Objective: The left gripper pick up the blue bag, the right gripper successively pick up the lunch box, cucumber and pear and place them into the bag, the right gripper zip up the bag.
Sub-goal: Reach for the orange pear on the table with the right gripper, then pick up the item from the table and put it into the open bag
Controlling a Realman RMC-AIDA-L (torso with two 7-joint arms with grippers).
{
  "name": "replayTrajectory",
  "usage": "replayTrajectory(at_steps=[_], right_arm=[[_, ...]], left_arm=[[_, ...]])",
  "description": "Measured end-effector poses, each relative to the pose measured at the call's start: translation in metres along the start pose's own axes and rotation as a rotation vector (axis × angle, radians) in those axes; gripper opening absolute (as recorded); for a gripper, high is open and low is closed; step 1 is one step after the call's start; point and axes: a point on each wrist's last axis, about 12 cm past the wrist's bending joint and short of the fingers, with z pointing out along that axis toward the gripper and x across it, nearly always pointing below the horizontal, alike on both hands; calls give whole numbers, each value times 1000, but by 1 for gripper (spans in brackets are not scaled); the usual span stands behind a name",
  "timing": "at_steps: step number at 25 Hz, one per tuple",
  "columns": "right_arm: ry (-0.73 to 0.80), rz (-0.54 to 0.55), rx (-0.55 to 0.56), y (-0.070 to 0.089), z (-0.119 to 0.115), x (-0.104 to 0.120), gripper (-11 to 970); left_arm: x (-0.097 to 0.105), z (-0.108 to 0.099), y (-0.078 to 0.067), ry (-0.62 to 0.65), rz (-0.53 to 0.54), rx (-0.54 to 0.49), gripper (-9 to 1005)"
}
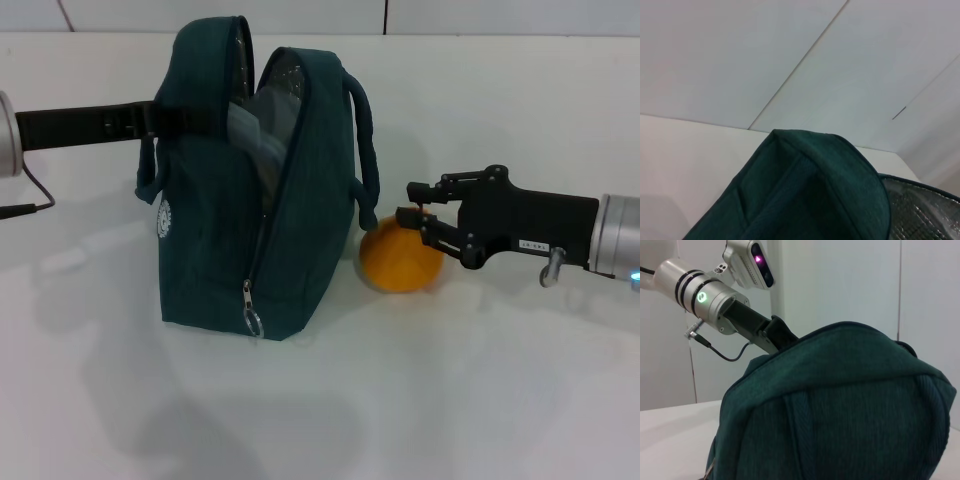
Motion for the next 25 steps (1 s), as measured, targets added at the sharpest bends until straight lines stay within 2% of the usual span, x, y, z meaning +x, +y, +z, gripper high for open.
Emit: replayTrajectory(at_steps=[4,9,12,19,25], right_arm=[[-12,-19,5,-1,1,-2,373],[-19,-25,12,-1,0,-2,201],[-20,-22,13,-1,0,-1,32],[-68,-2,27,-1,-8,-3,27],[-161,0,31,-4,-20,-15,27]], left_arm=[[0,0,0,0,0,0,45],[1,-1,0,-1,-3,0,45],[1,-1,0,-2,-4,0,45],[2,-2,-1,-7,-8,21,45],[4,-2,-5,1,-6,51,45]])
